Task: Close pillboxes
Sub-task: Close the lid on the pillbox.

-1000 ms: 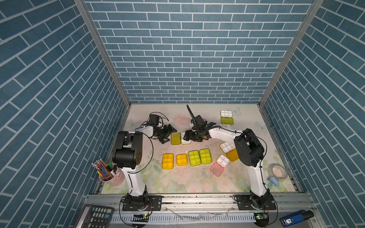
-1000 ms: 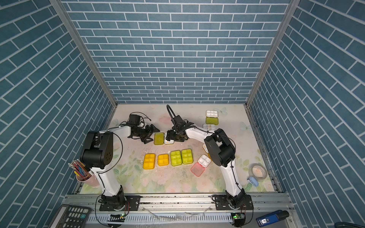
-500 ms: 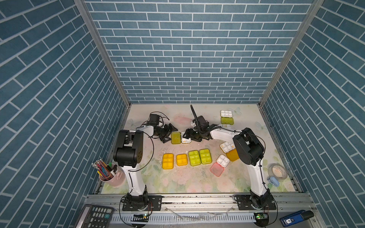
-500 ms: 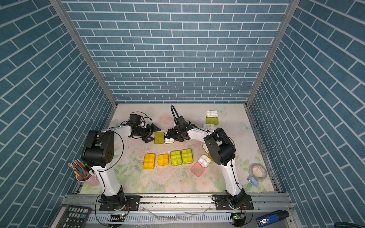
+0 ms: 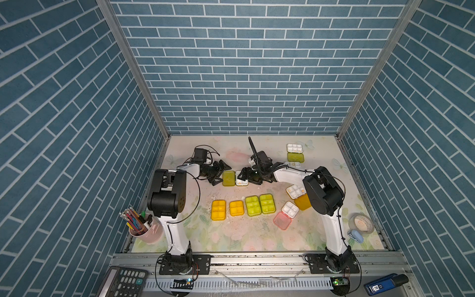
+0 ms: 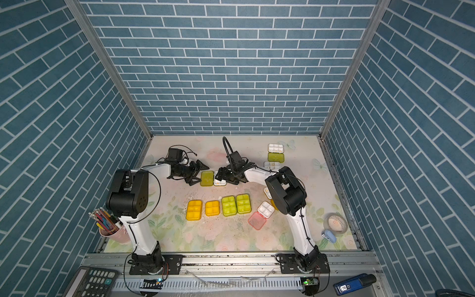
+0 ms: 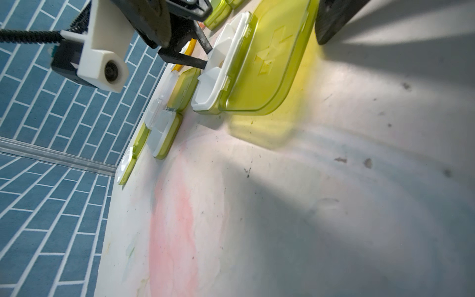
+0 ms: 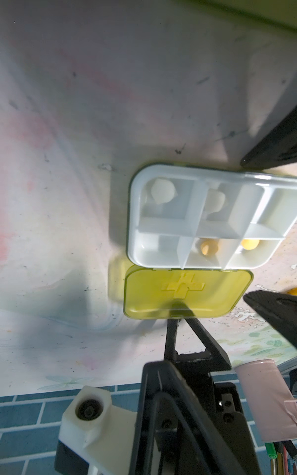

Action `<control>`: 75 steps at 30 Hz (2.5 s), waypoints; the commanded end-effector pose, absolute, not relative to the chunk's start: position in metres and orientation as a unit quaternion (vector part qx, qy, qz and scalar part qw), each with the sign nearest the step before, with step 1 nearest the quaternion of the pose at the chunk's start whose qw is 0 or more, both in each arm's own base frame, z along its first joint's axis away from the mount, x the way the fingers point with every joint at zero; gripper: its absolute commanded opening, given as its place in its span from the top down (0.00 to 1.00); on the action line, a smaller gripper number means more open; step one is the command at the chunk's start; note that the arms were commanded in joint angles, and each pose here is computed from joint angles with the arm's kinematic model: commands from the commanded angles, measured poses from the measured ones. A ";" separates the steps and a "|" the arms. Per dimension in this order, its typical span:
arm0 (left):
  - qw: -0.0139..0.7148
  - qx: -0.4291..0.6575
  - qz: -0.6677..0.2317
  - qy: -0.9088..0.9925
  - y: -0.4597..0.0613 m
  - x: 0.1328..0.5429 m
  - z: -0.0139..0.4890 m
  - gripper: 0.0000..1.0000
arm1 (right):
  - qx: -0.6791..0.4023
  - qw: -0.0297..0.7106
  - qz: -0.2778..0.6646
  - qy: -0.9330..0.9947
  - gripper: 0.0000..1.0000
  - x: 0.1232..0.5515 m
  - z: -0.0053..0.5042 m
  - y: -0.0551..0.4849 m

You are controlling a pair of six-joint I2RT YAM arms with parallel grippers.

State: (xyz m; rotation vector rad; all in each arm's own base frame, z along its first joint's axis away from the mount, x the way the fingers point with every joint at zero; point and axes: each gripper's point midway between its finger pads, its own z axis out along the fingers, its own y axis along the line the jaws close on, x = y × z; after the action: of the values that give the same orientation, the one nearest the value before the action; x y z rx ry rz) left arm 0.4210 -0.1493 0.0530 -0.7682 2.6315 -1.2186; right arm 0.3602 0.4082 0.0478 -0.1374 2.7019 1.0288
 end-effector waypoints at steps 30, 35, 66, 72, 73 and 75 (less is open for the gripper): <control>0.084 -0.189 -0.472 0.857 -0.205 0.414 0.092 0.12 | 0.005 0.198 0.344 0.918 0.25 0.360 0.098 0.361; 0.080 -0.187 -0.477 0.855 -0.210 0.413 0.091 0.12 | -0.003 0.213 0.288 0.934 0.26 0.356 0.099 0.338; 0.141 -0.230 -0.463 0.844 -0.153 0.429 0.120 0.12 | -0.084 0.118 0.184 0.972 0.29 0.330 0.090 0.327; 0.143 -0.233 -0.461 0.844 -0.150 0.430 0.121 0.12 | -0.083 0.109 0.155 0.978 0.29 0.323 0.097 0.312; 0.145 -0.233 -0.459 0.845 -0.149 0.430 0.120 0.12 | -0.084 0.105 0.151 0.979 0.29 0.322 0.100 0.311; 0.143 -0.232 -0.457 0.846 -0.149 0.429 0.120 0.12 | -0.089 0.103 0.139 0.981 0.29 0.322 0.107 0.308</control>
State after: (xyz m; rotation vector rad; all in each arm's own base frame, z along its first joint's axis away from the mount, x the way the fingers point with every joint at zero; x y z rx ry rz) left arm 0.4277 -0.1521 0.1151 -0.6886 2.4456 -1.3380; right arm 0.3248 0.3160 0.0862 -0.2168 2.8962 0.4774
